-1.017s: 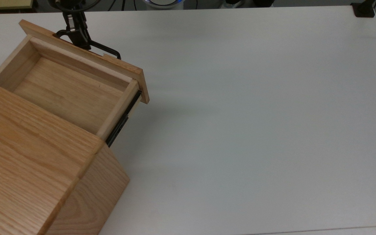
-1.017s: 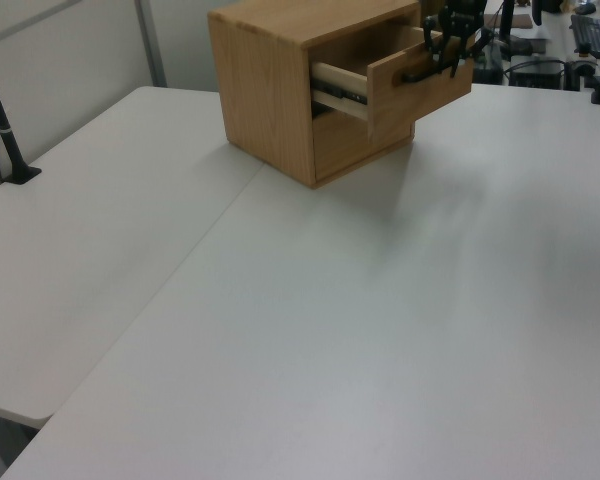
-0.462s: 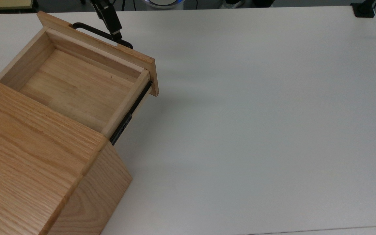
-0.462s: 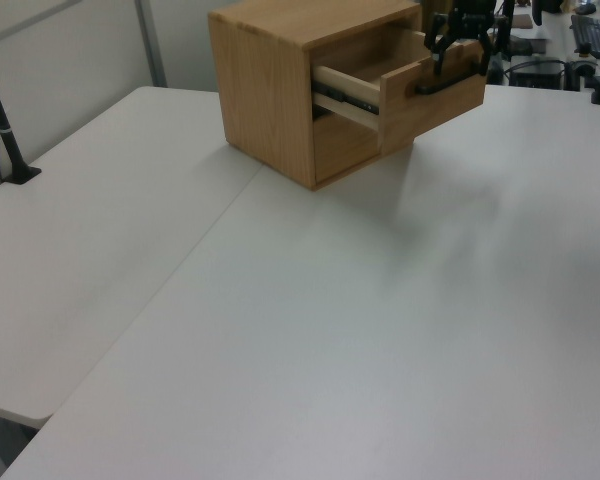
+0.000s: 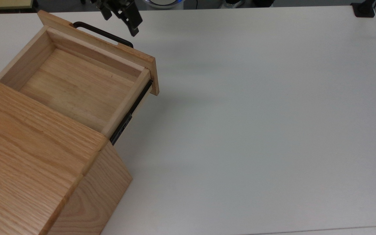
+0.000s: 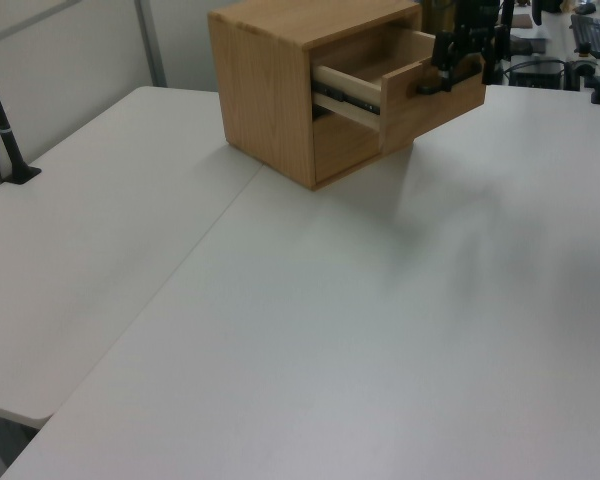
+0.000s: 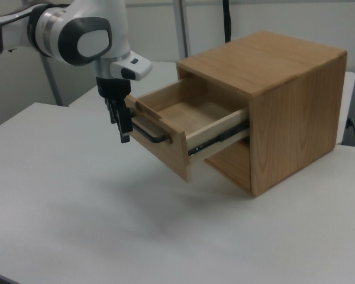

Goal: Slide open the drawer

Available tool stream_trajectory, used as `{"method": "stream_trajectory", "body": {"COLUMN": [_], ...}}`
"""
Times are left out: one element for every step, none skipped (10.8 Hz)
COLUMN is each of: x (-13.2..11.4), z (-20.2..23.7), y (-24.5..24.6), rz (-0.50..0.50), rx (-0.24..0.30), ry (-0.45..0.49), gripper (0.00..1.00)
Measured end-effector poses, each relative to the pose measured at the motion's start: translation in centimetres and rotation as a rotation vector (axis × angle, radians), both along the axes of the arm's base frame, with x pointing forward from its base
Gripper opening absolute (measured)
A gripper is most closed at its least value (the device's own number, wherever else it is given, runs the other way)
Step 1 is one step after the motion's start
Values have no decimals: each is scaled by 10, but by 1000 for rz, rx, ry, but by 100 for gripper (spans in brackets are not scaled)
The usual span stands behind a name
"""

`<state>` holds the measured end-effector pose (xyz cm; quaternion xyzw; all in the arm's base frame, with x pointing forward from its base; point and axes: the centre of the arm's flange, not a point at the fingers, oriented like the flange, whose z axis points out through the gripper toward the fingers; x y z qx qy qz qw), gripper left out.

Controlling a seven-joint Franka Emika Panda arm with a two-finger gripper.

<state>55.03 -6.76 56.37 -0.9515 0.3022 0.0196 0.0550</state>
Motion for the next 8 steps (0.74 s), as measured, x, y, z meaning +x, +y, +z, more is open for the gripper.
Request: {"method": "stream_trajectory", "body": {"x": [-4,-8,-13,-18,-22,-24,-26,-26], "z": [6,17,31,45,56,63,64,63], "y": [1,2,4,5,5,5,3,0], "rz": [83,145,225,294,359,430,505,563], "rx": [1,-2,-10,-18,-28,-40,-66,-92], "ry": [-6,-26,-61,-93,-121,-138,-139,-131], "gripper": [100,100,100,100,100,100,100,100]}}
